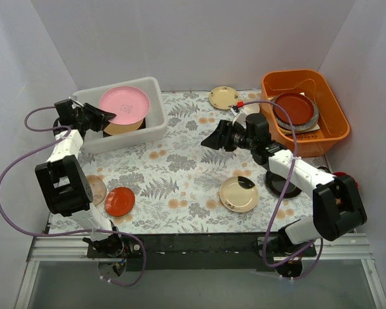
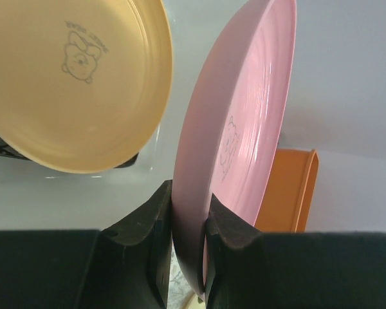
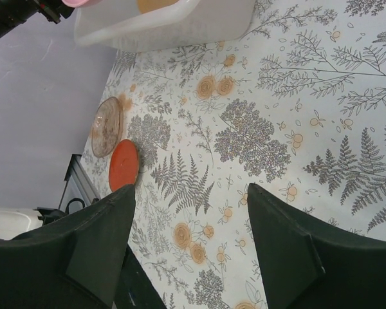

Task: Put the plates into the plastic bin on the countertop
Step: Place the plate in the plastic bin.

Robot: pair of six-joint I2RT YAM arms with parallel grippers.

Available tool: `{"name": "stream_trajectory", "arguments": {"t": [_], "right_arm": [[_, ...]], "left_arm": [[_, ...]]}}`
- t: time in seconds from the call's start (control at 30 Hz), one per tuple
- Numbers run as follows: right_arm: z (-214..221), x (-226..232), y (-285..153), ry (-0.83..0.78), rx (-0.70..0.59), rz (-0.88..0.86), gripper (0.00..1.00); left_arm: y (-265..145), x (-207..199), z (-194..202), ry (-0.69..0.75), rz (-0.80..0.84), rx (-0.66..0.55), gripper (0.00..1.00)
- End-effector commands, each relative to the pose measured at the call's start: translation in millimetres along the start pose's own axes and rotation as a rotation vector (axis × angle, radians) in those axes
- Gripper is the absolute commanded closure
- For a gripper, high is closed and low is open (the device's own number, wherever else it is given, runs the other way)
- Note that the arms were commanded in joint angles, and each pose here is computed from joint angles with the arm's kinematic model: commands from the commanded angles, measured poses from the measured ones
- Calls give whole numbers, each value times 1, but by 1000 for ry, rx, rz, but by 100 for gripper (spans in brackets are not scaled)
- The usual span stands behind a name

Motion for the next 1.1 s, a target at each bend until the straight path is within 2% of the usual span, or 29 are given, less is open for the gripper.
{"name": "stream_trajectory", "arguments": {"t": [0.0,0.4,0.77,0.93,1.07], "right_arm": [[-10,8,-4,-33,-43,-49,22],[-5,6,-4,-26,-28,-53,23],[-7,12,-5,-49,-32,-96,23],[-8,14,-4,-66,-25,-114,23],[-7,14,-4,-70,-17,-123,23]], "left_arm": [[-3,-6,-22,32,3,-93,100],[8,27,-32,1,-98,-139,100],[19,46,-35,-17,-153,-147,91],[20,57,-33,-9,-176,-157,81],[21,56,-37,0,-178,-168,67]]}}
Point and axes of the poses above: each gripper's point midway between its finger pads, its own y axis out along the fingers, its own x axis along the line the jaws close on, z = x × y, the point moved 4 cm from there along -y, back along the fingers, and after that the axes turned 8 degrees about -y, right-handed, at the moved point
